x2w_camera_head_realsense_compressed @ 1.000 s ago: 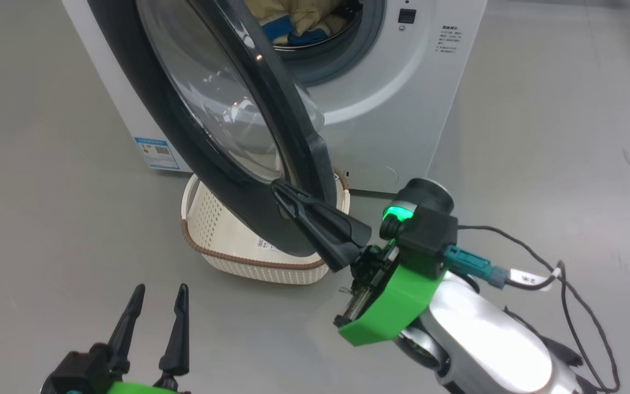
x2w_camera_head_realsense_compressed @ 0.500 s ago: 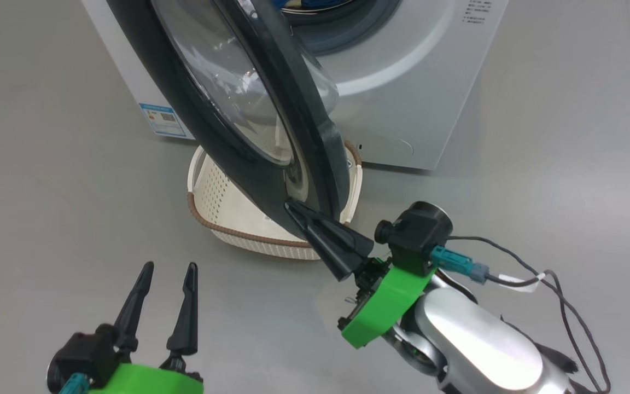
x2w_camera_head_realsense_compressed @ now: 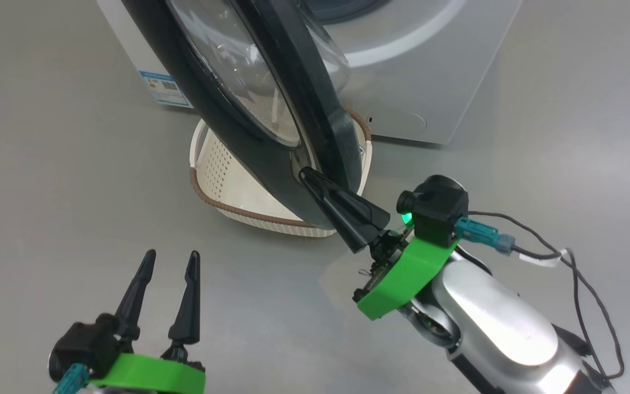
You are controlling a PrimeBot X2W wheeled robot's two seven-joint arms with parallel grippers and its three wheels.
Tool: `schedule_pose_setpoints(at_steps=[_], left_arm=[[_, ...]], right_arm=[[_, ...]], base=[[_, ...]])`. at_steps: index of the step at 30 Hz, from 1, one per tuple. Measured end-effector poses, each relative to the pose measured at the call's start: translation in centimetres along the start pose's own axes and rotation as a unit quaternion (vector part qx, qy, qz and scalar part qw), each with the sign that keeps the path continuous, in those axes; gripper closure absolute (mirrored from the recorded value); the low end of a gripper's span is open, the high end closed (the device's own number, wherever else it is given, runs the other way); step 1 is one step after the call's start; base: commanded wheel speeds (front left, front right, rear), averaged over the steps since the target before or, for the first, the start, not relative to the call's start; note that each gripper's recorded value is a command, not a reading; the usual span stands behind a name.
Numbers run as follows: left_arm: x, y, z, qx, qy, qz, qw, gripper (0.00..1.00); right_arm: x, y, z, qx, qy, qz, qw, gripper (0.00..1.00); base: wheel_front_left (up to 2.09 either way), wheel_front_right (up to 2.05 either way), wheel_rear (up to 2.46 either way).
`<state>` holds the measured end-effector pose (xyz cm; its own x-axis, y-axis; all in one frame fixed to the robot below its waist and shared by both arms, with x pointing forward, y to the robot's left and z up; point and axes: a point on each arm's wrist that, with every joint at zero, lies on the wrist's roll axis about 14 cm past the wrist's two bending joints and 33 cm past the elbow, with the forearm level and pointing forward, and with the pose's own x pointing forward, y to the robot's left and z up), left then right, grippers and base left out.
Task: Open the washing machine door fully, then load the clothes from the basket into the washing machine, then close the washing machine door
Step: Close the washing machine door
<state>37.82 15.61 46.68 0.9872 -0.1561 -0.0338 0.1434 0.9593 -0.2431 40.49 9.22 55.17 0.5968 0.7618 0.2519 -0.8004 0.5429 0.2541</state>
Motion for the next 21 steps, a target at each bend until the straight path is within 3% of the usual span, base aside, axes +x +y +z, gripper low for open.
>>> schedule_pose_setpoints(at_steps=[21], left_arm=[[1.0, -0.1, -0.3, -0.003, 0.002, -0.006, 1.0, 0.0]], right_arm=[[-0.4, -3.9, 1.6, -0.005, -0.024, -0.054, 0.998, 1.0]], base=[[0.0, 0.0, 0.0]])
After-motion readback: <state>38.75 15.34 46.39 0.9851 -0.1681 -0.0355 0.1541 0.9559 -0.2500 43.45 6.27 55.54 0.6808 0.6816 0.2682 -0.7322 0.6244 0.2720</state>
